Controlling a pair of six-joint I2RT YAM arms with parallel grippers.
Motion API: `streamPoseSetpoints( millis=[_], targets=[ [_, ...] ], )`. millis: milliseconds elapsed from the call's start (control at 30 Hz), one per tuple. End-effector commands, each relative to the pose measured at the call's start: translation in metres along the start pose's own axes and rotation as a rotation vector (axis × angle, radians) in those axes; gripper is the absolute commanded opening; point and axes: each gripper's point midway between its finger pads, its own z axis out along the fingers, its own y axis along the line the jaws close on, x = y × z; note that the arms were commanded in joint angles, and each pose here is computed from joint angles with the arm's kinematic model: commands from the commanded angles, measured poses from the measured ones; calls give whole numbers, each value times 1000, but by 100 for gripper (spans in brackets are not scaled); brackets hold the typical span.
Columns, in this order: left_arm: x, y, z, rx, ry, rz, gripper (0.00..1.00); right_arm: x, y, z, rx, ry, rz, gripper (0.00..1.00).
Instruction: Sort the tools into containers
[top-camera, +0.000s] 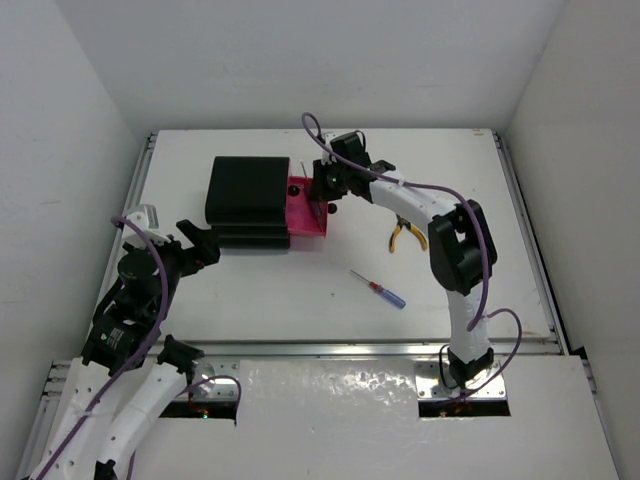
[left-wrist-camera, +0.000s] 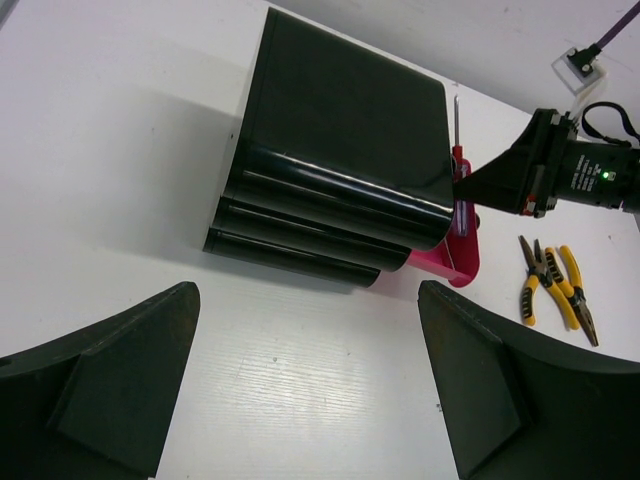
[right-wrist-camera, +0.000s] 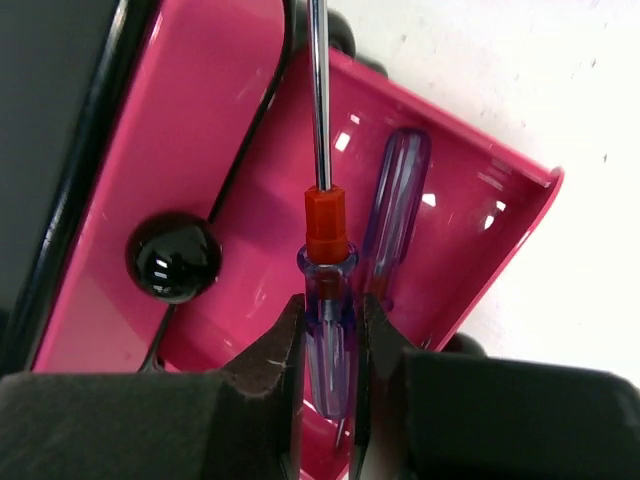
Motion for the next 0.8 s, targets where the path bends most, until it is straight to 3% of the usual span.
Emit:
streamPoseSetpoints(
  millis=[0, 67, 133, 167, 300, 467, 500, 767],
  targets=[
    [-9, -10, 0, 39, -32, -7, 89, -26, 16, -12, -9, -67, -52, 16],
    [-9, -10, 0, 41, -33, -8, 89, -26, 16, -15, -10, -70, -53, 24],
    [-9, -10, 0, 43, -32, -6, 89, -26, 20, -19, -23, -70, -53, 41],
    [-9, -10, 0, 43, -32, -6, 89, -24, 23, -20, -31, -64, -55, 44],
    [-9, -10, 0, 43, -32, -6, 89, -33, 34, -37, -40, -82, -82, 49],
    [-9, -9, 0, 39, -34, -8, 89, -27, 35, -95, 4, -157, -138, 51],
    [-10, -9, -1, 39, -37, -9, 89, 10, 17, -94, 35, -97, -162, 52],
    [-10, -9, 0, 39, -35, -8, 89, 152, -41, -133, 191, 183, -234, 54]
  ],
)
